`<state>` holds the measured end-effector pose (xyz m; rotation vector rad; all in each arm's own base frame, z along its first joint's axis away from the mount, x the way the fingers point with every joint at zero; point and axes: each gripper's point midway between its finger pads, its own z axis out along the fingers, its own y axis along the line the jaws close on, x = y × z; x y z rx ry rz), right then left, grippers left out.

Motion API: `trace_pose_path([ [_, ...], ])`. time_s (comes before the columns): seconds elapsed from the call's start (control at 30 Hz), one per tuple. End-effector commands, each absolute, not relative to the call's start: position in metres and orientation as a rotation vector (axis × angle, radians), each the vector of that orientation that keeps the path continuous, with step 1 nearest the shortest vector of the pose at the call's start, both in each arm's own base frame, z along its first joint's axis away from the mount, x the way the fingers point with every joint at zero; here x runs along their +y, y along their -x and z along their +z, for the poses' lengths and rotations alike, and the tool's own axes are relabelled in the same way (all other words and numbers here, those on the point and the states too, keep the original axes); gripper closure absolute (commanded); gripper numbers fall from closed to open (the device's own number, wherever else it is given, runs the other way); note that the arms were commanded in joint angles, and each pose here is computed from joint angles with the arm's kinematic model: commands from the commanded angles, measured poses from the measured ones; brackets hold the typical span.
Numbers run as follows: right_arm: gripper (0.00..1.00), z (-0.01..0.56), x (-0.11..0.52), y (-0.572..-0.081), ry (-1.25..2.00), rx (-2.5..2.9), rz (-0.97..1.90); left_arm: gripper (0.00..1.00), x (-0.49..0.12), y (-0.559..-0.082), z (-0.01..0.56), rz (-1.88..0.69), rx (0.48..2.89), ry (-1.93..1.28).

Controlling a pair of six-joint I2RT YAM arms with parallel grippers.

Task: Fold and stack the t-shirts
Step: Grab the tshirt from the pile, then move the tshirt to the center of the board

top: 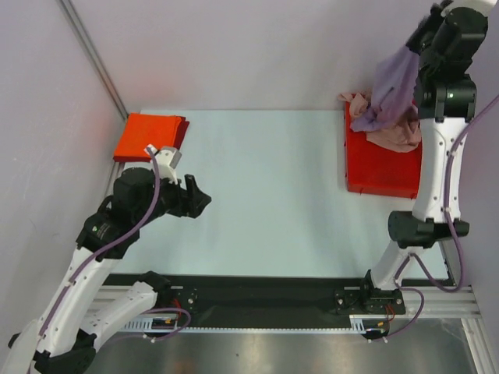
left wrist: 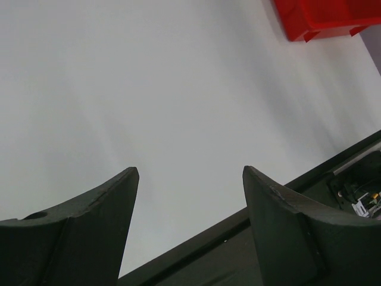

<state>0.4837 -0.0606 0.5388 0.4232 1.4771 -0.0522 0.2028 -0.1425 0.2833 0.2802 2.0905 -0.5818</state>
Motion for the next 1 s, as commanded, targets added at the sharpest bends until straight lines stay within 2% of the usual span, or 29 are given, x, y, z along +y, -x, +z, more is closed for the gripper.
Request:
trace_pose_path([
  [0.0,1.0,0.692,0.008,-0.4,-0.236,1.02,0.099,0.23,-0.134,-0.195,0.321,-0.589,1.965,-0.256],
  [0.1,1.0,0.75,0.037,-0.34,-0.187,0.822,0.165,0.23,-0.128,-0.187,0.331,-0.602,1.926,-0.224],
  [0.17,1.0,0.79,0.045,-0.276,-0.16,0.665,0.221,0.23,-0.125,-0.181,0.337,-0.62,1.898,-0.196],
  [0.2,1.0,0.795,0.052,-0.268,-0.149,0.638,0.243,0.23,-0.124,-0.179,0.341,-0.625,1.882,-0.195],
  [0.33,1.0,0.832,0.041,-0.188,-0.154,0.447,0.346,0.23,-0.116,-0.169,0.356,-0.644,1.828,-0.154],
  [0.47,1.0,0.838,0.039,-0.16,-0.138,0.411,0.438,0.24,-0.106,-0.157,0.376,-0.659,1.768,-0.114],
  [0.67,1.0,0.806,0.081,-0.2,-0.055,0.601,0.568,0.24,-0.086,-0.141,0.398,-0.634,1.706,-0.05],
  [0.97,1.0,0.71,0.229,-0.319,0.074,0.908,0.847,0.23,-0.064,-0.127,0.405,-0.579,1.703,0.011],
])
